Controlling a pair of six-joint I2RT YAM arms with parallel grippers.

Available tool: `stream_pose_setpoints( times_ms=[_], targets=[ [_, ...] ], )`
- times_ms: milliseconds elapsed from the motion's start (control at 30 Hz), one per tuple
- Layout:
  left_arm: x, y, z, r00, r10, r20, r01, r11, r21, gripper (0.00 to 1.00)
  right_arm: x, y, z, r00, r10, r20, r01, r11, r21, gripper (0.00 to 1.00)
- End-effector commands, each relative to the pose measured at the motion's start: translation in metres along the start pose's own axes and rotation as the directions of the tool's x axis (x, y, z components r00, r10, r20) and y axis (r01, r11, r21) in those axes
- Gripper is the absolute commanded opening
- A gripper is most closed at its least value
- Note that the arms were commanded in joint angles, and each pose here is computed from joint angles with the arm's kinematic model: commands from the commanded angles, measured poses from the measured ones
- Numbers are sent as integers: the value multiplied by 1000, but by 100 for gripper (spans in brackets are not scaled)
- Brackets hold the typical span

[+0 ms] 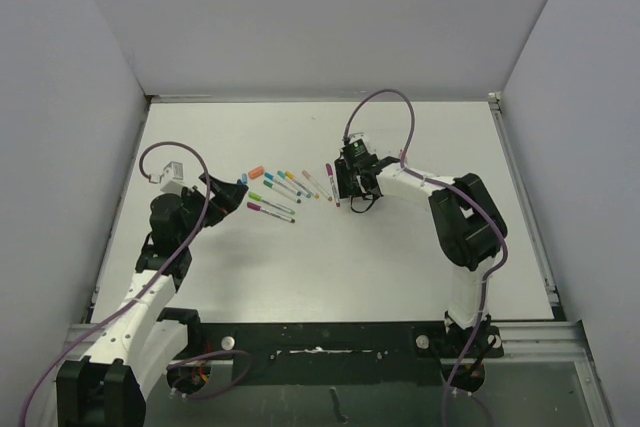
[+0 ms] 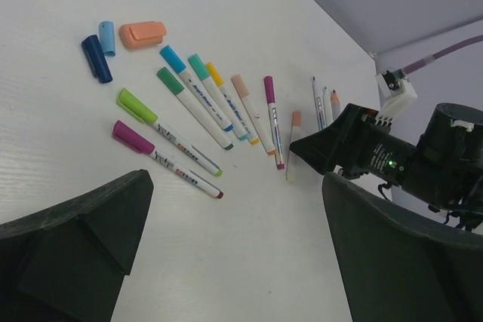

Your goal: Open the pen caps

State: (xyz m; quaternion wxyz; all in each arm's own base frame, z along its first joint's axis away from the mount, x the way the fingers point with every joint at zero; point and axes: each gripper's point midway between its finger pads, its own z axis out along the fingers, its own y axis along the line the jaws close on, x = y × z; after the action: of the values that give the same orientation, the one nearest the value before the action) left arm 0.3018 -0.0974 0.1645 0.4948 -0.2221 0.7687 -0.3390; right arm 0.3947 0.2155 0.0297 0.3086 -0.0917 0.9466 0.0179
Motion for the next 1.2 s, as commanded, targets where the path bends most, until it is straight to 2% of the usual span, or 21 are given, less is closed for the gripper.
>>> stream_pose_setpoints(
  times_ms=[0,467,1067,1167],
  targets=[
    [-18,-31,-1,998,2,61,-10,992,127,98,-18,5,-11,997,43,63,-43,999,-9,58],
    [-18,-29,0,998,-12,67,3,992,124,98,-5,10,2,999,44,23,-43,999,-27,55],
    [-16,-30,4,998,-23,56,15,990,139,98,12,8,17,997,76,-32,-78,995,-67,41],
    [-15,-31,6,998,-25,51,17,989,148,98,16,9,20,996,77,-44,-80,994,-71,35]
  ],
)
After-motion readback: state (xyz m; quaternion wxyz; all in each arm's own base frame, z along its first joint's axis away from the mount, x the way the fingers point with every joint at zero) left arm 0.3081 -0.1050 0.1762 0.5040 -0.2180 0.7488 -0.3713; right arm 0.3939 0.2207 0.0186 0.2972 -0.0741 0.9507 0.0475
